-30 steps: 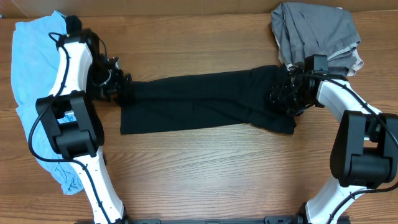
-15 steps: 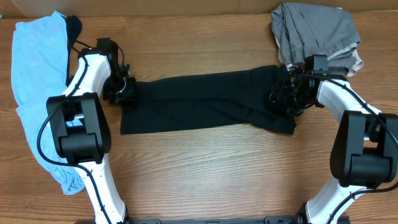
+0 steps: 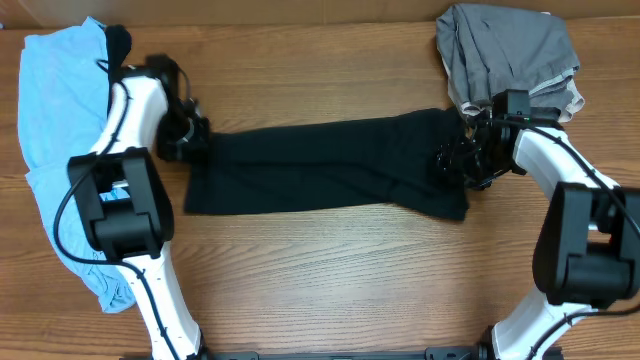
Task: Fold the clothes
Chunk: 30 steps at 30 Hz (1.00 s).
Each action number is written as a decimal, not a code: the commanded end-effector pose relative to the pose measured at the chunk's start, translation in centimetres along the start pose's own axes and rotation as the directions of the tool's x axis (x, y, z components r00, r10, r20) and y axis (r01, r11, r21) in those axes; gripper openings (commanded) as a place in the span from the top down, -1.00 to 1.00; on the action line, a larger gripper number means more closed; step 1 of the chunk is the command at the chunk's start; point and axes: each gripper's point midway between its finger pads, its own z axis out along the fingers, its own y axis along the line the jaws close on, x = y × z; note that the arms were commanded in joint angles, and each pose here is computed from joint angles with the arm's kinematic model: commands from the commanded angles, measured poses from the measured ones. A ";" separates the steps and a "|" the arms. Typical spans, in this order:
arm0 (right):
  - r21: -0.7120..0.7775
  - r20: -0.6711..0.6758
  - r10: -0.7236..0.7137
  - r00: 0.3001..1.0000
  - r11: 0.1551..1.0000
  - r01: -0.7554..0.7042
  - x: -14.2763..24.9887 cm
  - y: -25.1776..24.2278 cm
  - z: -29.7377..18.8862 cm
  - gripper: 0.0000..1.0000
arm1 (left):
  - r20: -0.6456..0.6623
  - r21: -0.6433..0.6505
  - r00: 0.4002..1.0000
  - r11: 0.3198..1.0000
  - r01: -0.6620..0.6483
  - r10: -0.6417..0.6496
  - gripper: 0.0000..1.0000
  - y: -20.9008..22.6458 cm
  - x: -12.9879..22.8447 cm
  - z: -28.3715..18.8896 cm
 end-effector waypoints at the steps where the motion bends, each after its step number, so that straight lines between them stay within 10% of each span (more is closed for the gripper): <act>1: -0.073 0.101 -0.054 0.993 0.995 0.062 -1.5 2.9 -3.9 -0.32 | 0.193 -0.043 0.980 0.998 -0.045 0.052 0.92 0.9 -2.4 -8.0; 30: -0.107 0.067 -0.055 0.996 0.992 0.062 -0.5 3.6 -4.2 -0.42 | 0.242 -0.105 0.900 0.932 -0.346 0.361 0.92 -11.6 -0.9 -9.1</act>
